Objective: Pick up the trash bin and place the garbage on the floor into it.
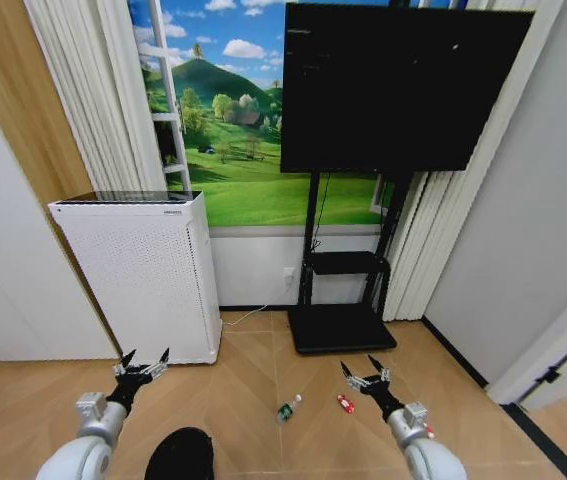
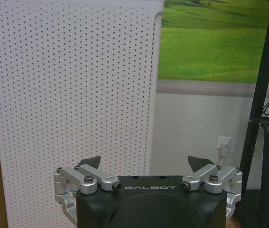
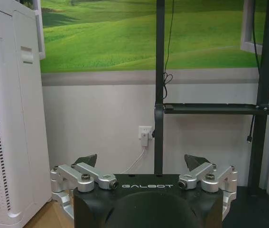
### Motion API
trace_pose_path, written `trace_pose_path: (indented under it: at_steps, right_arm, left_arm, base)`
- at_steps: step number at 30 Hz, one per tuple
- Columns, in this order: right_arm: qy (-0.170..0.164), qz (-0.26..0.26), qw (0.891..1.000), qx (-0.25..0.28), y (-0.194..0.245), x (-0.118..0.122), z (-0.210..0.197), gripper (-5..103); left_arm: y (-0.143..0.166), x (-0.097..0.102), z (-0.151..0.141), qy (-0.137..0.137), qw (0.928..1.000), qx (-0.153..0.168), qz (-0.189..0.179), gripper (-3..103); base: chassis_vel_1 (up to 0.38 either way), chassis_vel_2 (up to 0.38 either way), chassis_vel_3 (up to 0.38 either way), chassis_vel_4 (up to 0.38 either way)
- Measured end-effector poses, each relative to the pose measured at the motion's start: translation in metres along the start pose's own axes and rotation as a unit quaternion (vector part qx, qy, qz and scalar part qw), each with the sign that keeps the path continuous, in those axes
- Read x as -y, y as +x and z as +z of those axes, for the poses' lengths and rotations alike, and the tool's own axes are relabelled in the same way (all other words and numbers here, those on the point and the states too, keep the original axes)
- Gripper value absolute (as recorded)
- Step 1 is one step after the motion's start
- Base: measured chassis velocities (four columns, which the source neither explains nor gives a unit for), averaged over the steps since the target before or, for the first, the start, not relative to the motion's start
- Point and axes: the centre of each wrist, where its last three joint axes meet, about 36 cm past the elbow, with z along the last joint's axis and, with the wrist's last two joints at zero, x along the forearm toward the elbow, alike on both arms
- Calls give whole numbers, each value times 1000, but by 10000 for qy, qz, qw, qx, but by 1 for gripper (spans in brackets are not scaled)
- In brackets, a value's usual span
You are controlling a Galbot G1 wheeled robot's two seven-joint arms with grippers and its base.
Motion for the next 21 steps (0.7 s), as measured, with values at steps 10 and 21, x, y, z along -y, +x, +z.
trace_pose_path:
  at_steps: [10,21]
  right_arm:
    - [-213,344,9992,64,7,6,2,100]
    - [-251,496,9984,138,17,5,6,100]
  left_arm:
    - [-5,-1,4,27,10000,-42,-16,100]
    - [-6,-8,-8,-82,10000,21,52,100]
  base:
    - [0,0,0,0]
    - [0,0,0,0]
